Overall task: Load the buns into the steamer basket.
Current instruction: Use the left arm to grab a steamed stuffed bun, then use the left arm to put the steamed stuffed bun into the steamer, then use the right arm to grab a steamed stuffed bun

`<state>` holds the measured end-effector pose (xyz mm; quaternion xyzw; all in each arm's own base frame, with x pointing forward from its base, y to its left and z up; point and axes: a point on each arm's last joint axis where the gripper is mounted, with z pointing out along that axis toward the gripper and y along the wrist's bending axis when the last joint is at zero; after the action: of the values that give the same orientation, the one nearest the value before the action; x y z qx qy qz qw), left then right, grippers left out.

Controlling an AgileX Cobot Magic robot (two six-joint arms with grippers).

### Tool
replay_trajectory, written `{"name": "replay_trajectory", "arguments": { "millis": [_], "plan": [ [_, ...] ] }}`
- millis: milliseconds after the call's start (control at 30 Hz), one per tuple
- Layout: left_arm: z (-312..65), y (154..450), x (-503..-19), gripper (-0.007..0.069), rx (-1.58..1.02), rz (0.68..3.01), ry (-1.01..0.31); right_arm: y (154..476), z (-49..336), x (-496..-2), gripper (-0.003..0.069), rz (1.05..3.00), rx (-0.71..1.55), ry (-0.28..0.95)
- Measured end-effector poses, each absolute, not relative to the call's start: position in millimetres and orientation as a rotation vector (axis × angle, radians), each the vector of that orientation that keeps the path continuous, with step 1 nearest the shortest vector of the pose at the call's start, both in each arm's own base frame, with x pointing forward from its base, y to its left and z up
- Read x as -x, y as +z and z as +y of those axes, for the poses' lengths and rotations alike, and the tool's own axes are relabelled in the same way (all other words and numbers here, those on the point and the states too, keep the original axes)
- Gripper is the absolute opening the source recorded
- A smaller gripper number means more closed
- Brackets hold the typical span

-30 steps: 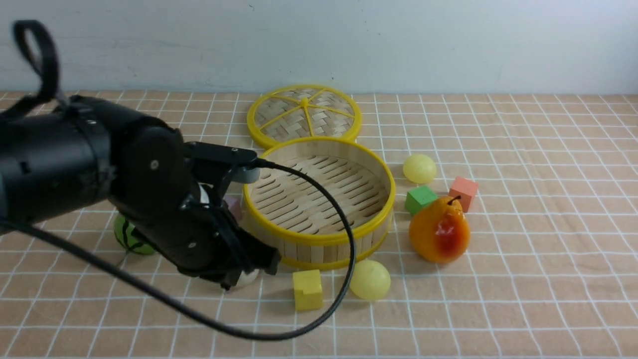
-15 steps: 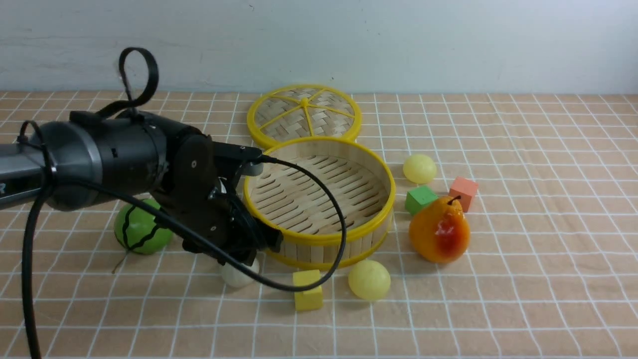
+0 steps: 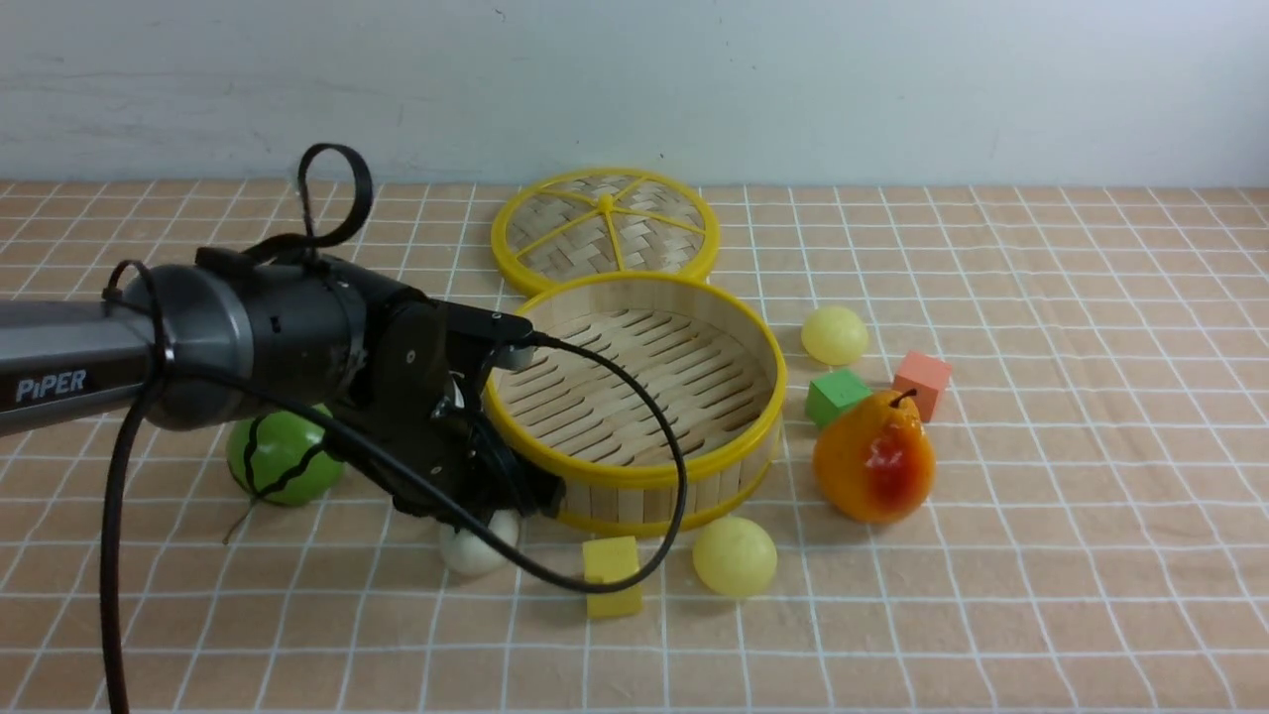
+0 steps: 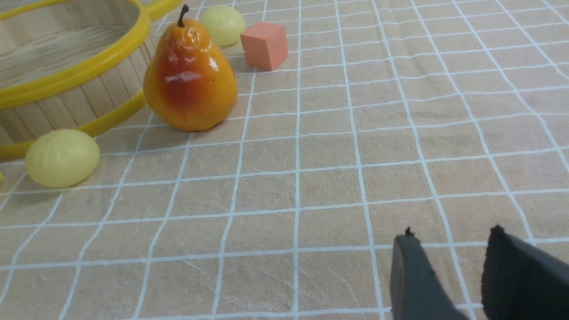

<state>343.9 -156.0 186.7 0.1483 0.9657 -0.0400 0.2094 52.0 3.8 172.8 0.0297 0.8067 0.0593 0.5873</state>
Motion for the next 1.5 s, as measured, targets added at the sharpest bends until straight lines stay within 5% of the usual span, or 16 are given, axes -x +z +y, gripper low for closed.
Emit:
{"name": "replay_trajectory", "arguments": {
  "millis": [167,367,600,667,833,967,1067,1167,1300,1333,1367,1433,1500],
  "plan": [
    [-154,212,-333,-0.0013,-0.416,2.678,-0.112,173,4,-52,0.0239,1.880,-0.069,0.138],
    [-171,285,-320,-0.0013,-0.437,2.389,-0.241,173,4,-52,0.0239,1.880,-0.069,0.138],
    [-193,261,-371,0.0006,-0.455,2.349,-0.218,173,4,-52,0.0239,1.880,-0.069,0.138],
    [-199,231,-394,0.0078,-0.476,2.412,-0.160,173,4,-52,0.0239,1.880,-0.069,0.138],
    [-198,218,-407,0.0267,-0.469,2.505,-0.113,173,4,-52,0.0239,1.880,-0.069,0.138],
    [-198,250,-404,0.0472,-0.461,2.509,-0.103,173,4,-52,0.0239,1.880,-0.069,0.138],
    [-196,298,-383,0.0529,-0.450,2.466,-0.129,173,4,-52,0.0239,1.880,-0.069,0.138],
    [-192,350,-347,0.0477,-0.413,2.391,-0.207,173,4,-52,0.0239,1.880,-0.069,0.138],
    [-180,403,-274,0.0241,-0.413,2.230,-0.349,173,4,-52,0.0239,1.880,-0.069,0.138],
    [-181,400,-273,0.0226,-0.420,2.240,-0.348,173,4,-52,0.0239,1.880,-0.069,0.138],
    [-173,405,-246,0.0110,-0.441,2.181,-0.392,173,4,-52,0.0239,1.880,-0.069,0.138],
    [-162,408,-214,0.0007,-0.461,2.096,-0.454,173,4,-52,0.0239,1.880,-0.069,0.138],
    [-150,394,-190,-0.0013,-0.473,2.054,-0.490,173,4,-52,0.0239,1.880,-0.069,0.138]
  ]
}}
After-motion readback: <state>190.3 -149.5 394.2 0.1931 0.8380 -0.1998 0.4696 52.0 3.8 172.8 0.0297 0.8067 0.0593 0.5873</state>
